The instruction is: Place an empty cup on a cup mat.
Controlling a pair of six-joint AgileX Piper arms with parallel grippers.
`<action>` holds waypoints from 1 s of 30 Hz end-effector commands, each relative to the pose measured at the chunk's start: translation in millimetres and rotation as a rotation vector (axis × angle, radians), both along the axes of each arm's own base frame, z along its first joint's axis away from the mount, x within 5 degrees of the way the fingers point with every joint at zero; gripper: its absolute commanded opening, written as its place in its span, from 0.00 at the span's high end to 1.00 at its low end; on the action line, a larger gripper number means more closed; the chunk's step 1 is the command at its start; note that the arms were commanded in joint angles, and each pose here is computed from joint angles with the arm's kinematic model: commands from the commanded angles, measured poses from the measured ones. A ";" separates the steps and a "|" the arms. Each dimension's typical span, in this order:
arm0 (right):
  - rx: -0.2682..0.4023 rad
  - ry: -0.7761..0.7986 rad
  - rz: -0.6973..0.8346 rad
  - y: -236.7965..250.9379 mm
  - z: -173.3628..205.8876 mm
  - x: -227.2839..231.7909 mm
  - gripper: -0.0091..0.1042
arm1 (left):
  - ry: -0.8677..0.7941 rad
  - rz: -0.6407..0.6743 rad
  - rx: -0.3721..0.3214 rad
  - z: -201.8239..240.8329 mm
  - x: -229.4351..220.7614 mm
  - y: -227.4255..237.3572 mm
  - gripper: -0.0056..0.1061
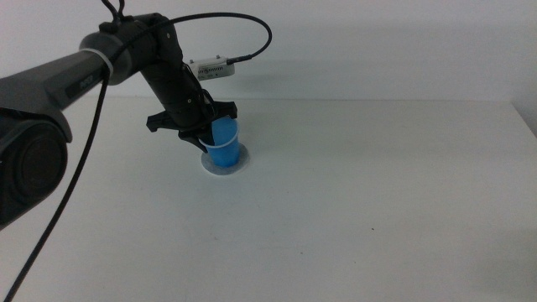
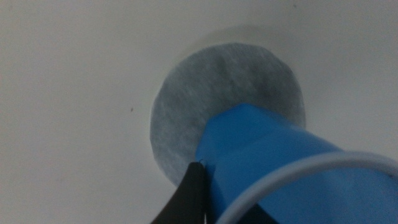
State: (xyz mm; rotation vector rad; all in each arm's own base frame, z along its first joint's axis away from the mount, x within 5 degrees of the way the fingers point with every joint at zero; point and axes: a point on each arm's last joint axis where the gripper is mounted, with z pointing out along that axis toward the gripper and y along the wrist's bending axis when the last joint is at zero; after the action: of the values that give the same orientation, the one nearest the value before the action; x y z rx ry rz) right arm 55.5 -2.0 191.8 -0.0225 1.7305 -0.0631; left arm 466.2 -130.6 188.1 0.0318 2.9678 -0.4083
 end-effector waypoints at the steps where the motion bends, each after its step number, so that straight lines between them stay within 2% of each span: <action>1: -0.011 -0.008 0.002 0.0 -0.2 -0.1 0.10 | -0.020 0.003 -0.001 1.0 2.4 -1.7 0.96; 4: -0.011 -0.008 0.002 0.0 -0.2 -0.1 0.10 | -0.010 0.002 0.001 -1.7 2.2 -1.7 0.93; 7: -0.011 -0.008 0.002 0.0 -0.2 -0.1 0.10 | -0.012 -0.003 0.022 -2.8 2.5 0.0 0.84; 10: -0.011 -0.008 0.002 0.0 -0.2 -0.1 0.10 | -0.017 -0.012 0.022 -2.7 2.7 -0.1 0.65; 14: -0.011 -0.008 0.002 0.0 -0.2 -0.1 0.10 | -0.021 -0.073 0.015 4.1 2.4 -1.6 0.31; 17: -0.011 -0.008 0.002 0.0 -0.2 -0.1 0.10 | -0.089 -0.132 0.012 33.3 5.0 1.5 0.11; 21: -0.011 -0.008 0.002 0.0 -0.2 -0.1 0.10 | -0.255 -0.132 -0.001 100.0 -2.6 15.9 0.11; 23: -0.011 -0.008 0.002 0.0 -0.2 -0.1 0.10 | -0.330 -0.131 0.026 134.3 -16.4 21.9 0.11; 25: -0.011 -0.008 0.002 0.0 -0.2 -0.1 0.10 | -0.388 -0.125 0.068 165.7 -38.6 29.0 0.11; 30: -0.011 -0.008 0.002 0.0 -0.2 -0.1 0.10 | -0.443 -0.126 0.106 200.6 -108.4 46.3 0.11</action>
State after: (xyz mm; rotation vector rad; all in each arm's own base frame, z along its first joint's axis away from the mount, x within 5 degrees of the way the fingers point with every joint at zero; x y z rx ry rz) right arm 55.5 -2.0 191.8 -0.0225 1.7305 -0.0631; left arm 376.0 -88.6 386.2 0.2754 2.5571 -0.2500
